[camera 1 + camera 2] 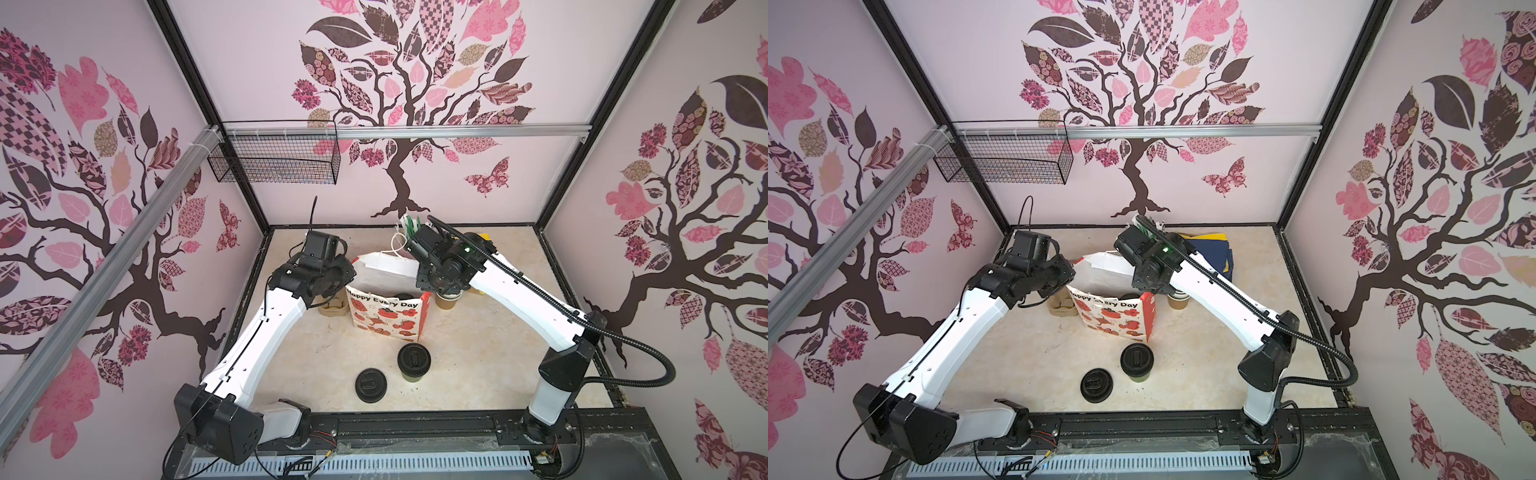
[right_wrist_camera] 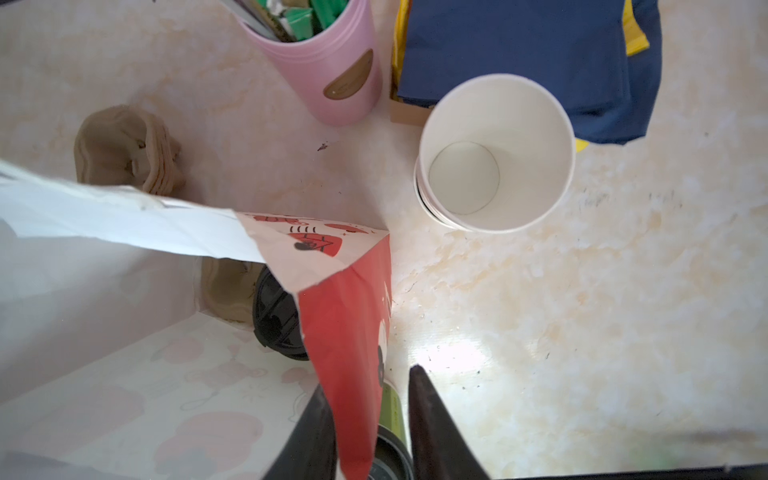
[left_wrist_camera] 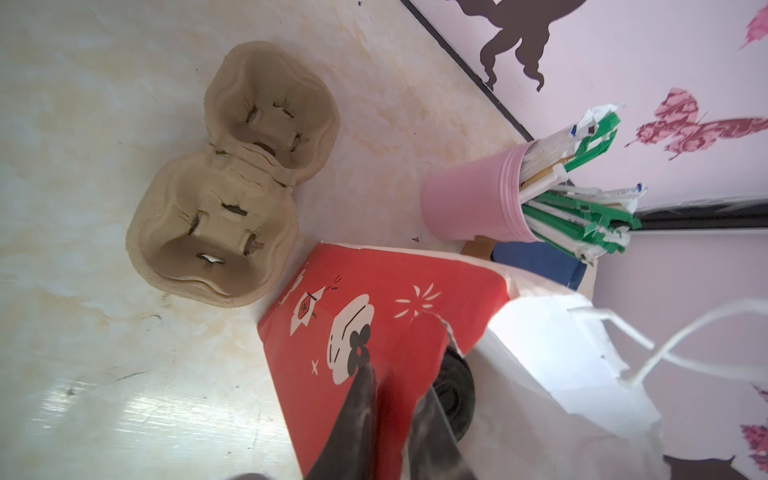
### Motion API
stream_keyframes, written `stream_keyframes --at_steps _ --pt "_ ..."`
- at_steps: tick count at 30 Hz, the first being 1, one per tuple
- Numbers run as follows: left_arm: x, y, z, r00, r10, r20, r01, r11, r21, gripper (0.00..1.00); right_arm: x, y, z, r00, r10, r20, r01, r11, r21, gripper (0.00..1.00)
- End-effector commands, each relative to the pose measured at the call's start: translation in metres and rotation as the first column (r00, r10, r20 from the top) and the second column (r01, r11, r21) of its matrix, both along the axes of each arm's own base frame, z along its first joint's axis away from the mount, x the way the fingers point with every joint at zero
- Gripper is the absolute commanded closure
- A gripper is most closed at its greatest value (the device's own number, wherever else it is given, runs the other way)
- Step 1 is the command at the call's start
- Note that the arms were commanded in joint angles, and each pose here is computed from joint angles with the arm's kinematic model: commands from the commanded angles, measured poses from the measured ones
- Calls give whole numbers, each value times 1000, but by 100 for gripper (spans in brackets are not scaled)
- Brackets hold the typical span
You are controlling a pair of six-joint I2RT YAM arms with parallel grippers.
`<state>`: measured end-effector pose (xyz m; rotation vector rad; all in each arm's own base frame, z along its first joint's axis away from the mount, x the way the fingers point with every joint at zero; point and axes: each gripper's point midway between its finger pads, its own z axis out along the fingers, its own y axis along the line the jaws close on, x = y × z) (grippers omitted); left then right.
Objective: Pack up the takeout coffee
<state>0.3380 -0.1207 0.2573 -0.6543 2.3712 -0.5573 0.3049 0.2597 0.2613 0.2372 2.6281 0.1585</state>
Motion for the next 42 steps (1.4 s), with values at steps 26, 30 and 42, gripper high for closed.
stream_keyframes --at_steps 26,30,42 --pt "56 -33 56 515 -842 158 718 525 457 20 73 48 78 884 387 264 -425 899 104 39" --pt "63 -42 35 450 -888 97 793 448 412 18 53 30 93 884 369 288 -414 903 114 35" --pt "73 -66 11 346 -935 72 869 348 353 43 18 -18 92 912 273 305 -322 939 123 33"
